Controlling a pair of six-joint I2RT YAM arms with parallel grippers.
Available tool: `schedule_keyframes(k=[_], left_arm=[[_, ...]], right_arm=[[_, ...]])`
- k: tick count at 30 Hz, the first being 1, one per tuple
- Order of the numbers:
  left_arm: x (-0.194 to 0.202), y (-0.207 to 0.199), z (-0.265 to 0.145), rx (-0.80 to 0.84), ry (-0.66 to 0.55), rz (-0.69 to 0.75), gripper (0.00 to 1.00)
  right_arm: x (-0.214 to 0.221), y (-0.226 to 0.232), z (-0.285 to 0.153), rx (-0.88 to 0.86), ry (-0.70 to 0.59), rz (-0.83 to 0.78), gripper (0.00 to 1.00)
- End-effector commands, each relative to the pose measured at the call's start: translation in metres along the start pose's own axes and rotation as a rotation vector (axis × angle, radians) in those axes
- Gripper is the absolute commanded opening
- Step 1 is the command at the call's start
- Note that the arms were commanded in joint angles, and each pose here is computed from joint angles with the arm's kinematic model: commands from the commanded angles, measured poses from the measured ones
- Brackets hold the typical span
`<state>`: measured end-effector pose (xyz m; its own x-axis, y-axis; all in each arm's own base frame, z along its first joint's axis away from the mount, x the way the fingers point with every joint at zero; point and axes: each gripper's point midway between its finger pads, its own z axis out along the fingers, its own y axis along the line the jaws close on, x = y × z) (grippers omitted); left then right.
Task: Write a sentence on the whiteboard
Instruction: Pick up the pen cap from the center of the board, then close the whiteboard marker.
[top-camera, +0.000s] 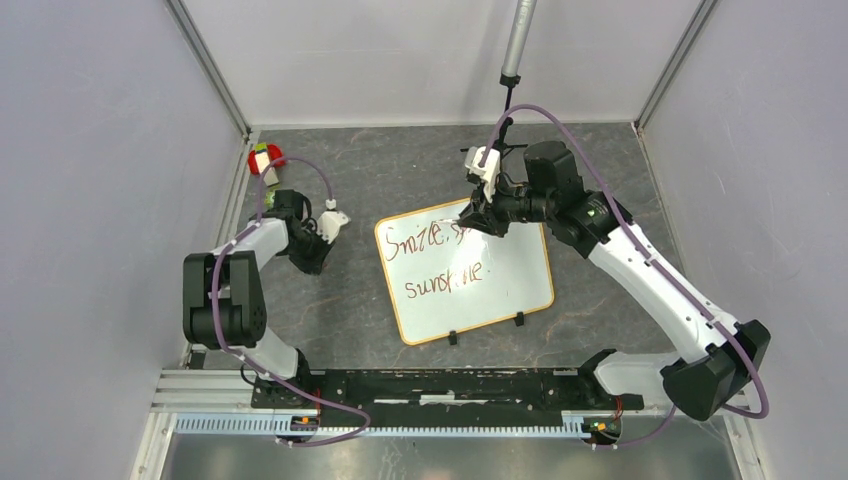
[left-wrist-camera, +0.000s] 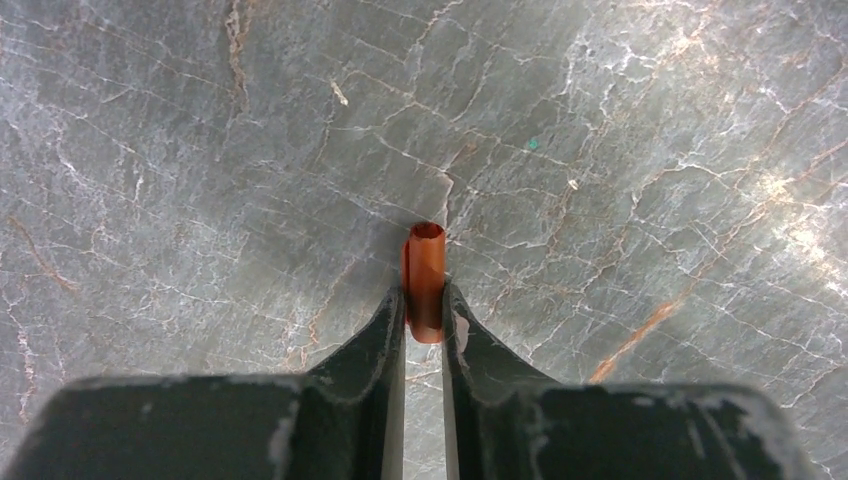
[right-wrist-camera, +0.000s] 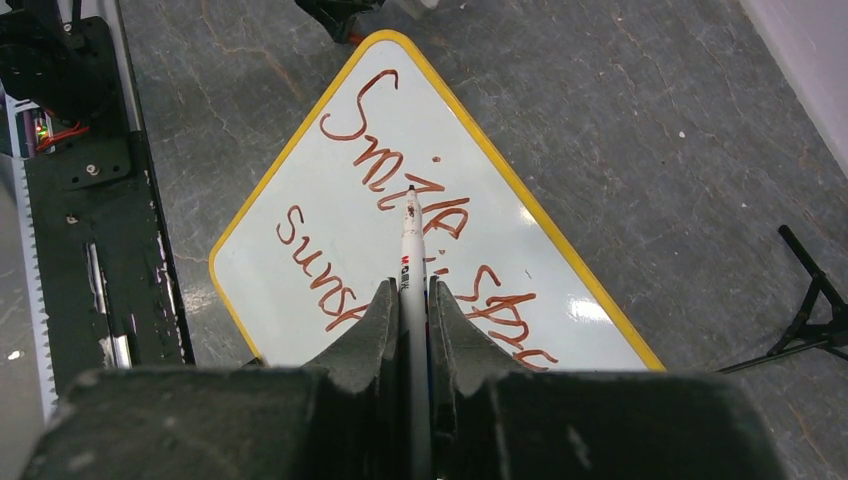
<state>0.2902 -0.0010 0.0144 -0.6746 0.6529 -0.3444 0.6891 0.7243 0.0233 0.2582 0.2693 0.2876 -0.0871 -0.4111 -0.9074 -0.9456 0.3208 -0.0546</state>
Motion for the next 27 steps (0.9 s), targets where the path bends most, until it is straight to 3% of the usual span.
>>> schedule_keyframes(k=[1, 7, 15, 20, 27], left_arm=[[-0.002, -0.013, -0.01, 0.045, -0.012, 0.017, 0.04], [-0.072, -0.019, -0.106, 0.019, -0.238, 0.08, 0.02], [-0.138, -0.083, -0.219, -0.059, -0.372, 0.413, 0.02], [-0.149, -0.131, -0.225, 0.004, -0.376, 0.56, 0.02], [-0.154, -0.166, -0.202, -0.004, -0.274, 0.71, 0.02]], right_arm=[[-0.029, -0.008, -0.001, 0.017, -0.094, 0.012, 0.0], [-0.03, -0.003, 0.011, -0.037, -0.143, 0.115, 0.0], [-0.024, 0.02, 0.011, -0.235, -0.252, 0.281, 0.0], [-0.008, 0.033, 0.009, -0.35, -0.329, 0.42, 0.0], [0.003, 0.047, 0.004, -0.406, -0.361, 0.513, 0.0]])
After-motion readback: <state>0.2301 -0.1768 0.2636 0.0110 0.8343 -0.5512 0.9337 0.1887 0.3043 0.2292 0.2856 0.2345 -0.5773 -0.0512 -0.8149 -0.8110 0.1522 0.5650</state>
